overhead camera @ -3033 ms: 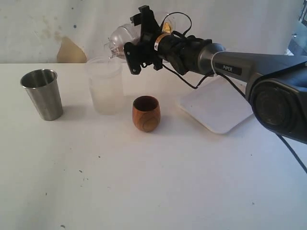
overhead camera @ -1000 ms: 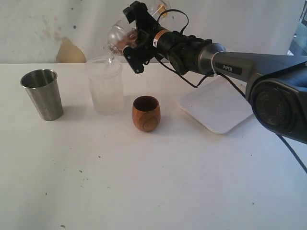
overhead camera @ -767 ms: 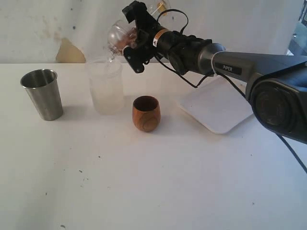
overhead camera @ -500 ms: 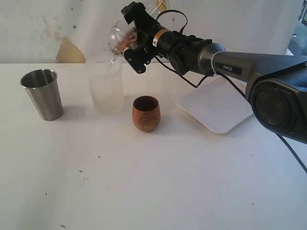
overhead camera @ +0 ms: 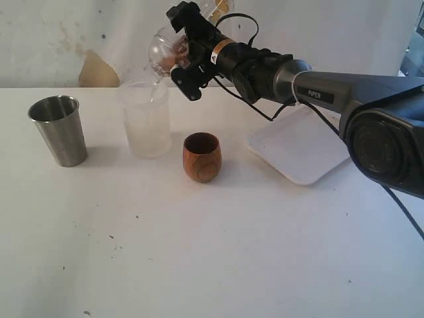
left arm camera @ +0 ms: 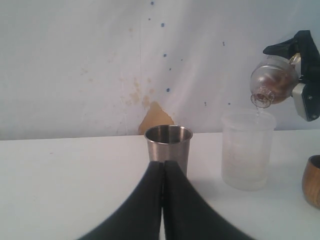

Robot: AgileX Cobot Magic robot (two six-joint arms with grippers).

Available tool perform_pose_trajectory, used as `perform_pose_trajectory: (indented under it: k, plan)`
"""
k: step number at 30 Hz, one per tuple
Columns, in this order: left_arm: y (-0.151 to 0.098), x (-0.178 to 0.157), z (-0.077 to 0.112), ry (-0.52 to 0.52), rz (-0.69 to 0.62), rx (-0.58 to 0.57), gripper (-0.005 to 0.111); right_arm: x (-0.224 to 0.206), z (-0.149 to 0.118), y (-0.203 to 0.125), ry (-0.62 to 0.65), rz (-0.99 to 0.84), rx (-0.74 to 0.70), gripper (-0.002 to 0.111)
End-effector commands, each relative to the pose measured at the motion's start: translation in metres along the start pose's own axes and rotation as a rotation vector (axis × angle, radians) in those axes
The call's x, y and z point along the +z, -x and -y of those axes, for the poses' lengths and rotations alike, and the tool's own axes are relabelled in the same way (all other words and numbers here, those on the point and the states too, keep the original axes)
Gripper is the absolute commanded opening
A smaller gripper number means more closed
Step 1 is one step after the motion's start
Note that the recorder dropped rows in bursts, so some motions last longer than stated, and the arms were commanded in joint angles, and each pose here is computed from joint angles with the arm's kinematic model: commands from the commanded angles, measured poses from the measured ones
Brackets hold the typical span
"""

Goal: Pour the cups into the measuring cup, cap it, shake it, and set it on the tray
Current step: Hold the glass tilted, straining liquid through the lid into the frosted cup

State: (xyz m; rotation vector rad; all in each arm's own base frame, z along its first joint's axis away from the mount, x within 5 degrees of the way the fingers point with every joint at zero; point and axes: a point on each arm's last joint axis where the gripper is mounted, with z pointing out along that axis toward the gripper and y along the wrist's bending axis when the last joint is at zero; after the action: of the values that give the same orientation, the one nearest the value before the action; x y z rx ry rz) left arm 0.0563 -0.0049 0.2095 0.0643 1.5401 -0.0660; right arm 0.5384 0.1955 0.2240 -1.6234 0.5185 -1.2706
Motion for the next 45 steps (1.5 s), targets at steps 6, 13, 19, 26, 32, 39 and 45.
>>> perform_pose_trajectory:
  k: [6,13,19,26,32,39,45]
  plan:
    - [-0.0012,-0.0001,0.0003,-0.004,0.003,-0.01,0.0,-0.0017,0.0188,-0.0097,-0.099,-0.036,-0.012,0.0]
    - [-0.0012,-0.0001,0.0003,-0.004,0.003,-0.01,0.0,-0.0017,0.0189,-0.0098,-0.101,-0.037,-0.032,0.0]
    - [-0.0012,-0.0001,0.0003,-0.004,0.003,-0.01,0.0,-0.002,0.0174,-0.0126,-0.097,-0.045,-0.08,0.0]
    - [-0.0012,-0.0001,0.0003,-0.004,0.003,-0.01,0.0,-0.0025,0.0175,-0.0152,-0.098,-0.05,-0.098,0.0]
    - [-0.0012,-0.0001,0.0003,-0.004,0.003,-0.01,0.0,-0.0025,0.0175,-0.0152,-0.098,-0.05,-0.098,0.0]
    - [-0.0012,-0.0001,0.0003,-0.004,0.003,-0.01,0.0,-0.0024,0.0165,-0.015,-0.087,-0.047,-0.098,0.0]
    - [-0.0012,-0.0001,0.0003,-0.004,0.003,-0.01,0.0,-0.0023,0.0161,-0.0149,-0.083,-0.047,-0.106,0.0]
